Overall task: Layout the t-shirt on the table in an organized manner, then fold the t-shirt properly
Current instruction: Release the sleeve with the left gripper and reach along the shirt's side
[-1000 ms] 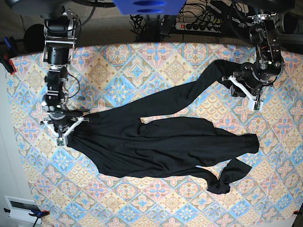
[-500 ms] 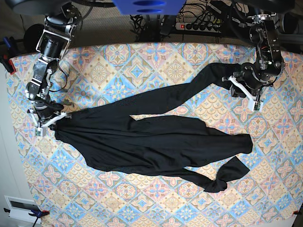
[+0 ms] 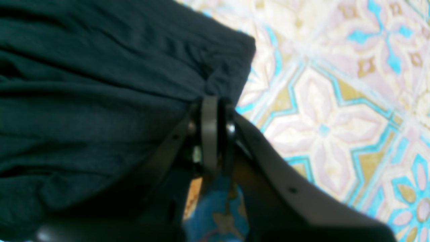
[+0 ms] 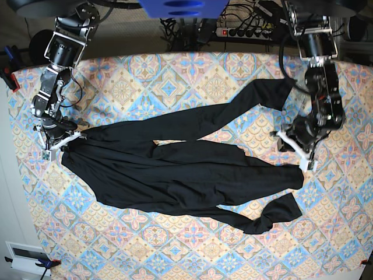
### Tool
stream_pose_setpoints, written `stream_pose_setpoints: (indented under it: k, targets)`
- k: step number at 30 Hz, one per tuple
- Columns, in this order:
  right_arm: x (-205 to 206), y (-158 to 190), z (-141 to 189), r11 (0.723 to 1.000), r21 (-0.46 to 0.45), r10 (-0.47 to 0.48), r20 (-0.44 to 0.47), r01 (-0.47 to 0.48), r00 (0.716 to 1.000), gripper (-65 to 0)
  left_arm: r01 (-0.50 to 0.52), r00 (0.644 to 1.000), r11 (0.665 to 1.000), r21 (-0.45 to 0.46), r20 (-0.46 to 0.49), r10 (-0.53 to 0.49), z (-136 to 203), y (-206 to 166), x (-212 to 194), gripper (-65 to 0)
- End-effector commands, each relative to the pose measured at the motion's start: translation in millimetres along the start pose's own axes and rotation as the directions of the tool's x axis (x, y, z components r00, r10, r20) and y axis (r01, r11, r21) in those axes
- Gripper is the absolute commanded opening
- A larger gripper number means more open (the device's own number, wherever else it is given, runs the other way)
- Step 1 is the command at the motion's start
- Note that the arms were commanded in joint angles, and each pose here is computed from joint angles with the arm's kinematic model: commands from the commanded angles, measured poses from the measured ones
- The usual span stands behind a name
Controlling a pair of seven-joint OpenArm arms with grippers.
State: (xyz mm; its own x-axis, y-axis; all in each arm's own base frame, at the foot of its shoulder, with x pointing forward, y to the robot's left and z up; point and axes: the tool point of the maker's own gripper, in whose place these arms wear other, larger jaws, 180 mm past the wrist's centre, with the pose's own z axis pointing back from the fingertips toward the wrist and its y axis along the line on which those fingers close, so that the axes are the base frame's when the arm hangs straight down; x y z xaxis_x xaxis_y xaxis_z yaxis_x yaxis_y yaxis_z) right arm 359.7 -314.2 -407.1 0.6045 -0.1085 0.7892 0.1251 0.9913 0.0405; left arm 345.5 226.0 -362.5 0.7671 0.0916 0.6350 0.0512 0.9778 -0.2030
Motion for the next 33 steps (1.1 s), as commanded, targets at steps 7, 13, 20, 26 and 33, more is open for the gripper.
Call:
stream_pose_setpoints:
  k: [7,13,20,26,33]
  targets:
    - [19,-5,5,1.0,-0.005,0.013,0.062,-0.013,0.998,-65.0,-0.106,0.992,0.994,0.026,0.072,0.104,-22,25,49,-47.1]
    - [5,-7,7,1.0,-0.008,0.015,0.036,-0.015,0.999,-65.0,-0.149,0.987,0.978,0.144,0.077,0.139,-40,59,41,-47.1]
    - [5,-7,7,1.0,-0.008,0.015,0.036,-0.015,0.999,-65.0,-0.189,0.98,0.967,0.171,0.101,0.173,-56,72,37,-47.1]
    - [6,-6,7,1.0,-0.007,0.017,0.038,-0.017,0.999,-65.0,-0.249,0.966,0.954,0.167,0.116,0.232,-72,80,44,-47.4]
    - [18,-5,14,0.999,-0.011,0.043,0.062,-0.042,0.997,-65.0,-0.227,0.969,0.966,0.127,0.127,0.211,-86,57,68,-65.0]
